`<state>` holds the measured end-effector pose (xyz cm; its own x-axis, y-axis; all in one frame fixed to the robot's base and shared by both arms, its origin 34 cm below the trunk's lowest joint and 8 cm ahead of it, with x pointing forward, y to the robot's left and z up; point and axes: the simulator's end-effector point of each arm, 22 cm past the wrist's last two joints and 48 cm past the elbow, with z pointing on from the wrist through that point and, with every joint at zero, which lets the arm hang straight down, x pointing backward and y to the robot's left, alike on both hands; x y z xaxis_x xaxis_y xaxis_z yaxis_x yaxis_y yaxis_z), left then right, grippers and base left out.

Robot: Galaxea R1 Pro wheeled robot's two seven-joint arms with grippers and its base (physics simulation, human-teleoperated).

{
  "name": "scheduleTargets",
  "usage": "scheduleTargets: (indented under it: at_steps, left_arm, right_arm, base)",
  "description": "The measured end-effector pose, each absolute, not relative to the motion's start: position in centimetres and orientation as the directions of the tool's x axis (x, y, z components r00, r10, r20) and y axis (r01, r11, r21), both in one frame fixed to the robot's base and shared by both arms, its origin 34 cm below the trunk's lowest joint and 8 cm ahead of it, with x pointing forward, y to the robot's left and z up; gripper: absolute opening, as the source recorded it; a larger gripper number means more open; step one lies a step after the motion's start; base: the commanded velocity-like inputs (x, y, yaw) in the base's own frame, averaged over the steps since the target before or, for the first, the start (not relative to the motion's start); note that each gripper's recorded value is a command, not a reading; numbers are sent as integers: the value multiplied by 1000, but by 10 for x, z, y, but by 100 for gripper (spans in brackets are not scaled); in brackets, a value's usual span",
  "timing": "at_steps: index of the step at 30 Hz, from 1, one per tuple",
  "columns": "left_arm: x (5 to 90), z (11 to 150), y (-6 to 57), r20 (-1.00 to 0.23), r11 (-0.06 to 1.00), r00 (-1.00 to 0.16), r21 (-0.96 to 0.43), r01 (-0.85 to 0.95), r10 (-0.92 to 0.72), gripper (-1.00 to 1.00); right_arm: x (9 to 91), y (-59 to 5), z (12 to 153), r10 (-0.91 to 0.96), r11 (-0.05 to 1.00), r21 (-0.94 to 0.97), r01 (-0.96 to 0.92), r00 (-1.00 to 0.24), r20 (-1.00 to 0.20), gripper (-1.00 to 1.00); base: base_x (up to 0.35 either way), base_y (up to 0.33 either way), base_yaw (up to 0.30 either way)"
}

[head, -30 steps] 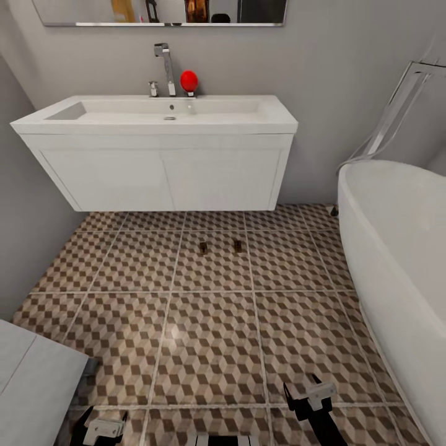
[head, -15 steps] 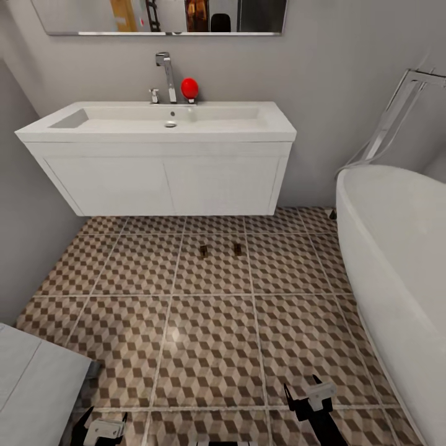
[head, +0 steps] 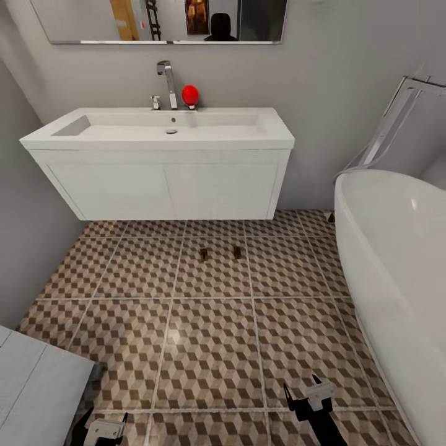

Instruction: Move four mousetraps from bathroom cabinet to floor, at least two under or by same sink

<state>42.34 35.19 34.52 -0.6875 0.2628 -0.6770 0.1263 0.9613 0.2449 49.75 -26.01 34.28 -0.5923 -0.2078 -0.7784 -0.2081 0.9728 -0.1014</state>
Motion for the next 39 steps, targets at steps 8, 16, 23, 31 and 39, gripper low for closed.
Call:
scheduleTargets:
  at_steps: [8,16,23,31,39]
  left_arm:
    - [426,362,352,-677,961,-688,244,127,263,100]
    - [428,377,351,-677,962,-688,243,128,263,100]
    - [430,391,351,-676,962,-688,242,129,263,100]
    - [432,406,349,-676,962,-689,240,130,261,100]
    - [434,421,348,-676,963,-689,238,130,260,100]
  right_arm:
    - [500,-260,359,-208,973,-102,-208,-593,-778,100]
    - [502,-260,375,-208,973,-102,-207,-594,-777,100]
    - [504,-260,389,-208,973,-101,-207,-594,-777,100]
    - [506,-258,404,-206,973,-99,-208,-595,-777,100]
    - [508,-258,419,-206,973,-99,-208,-595,-777,100]
  base:
    - [0,0,0]
    - [0,0,0]
    - [0,0,0]
    - [0,0,0]
    - [0,0,0]
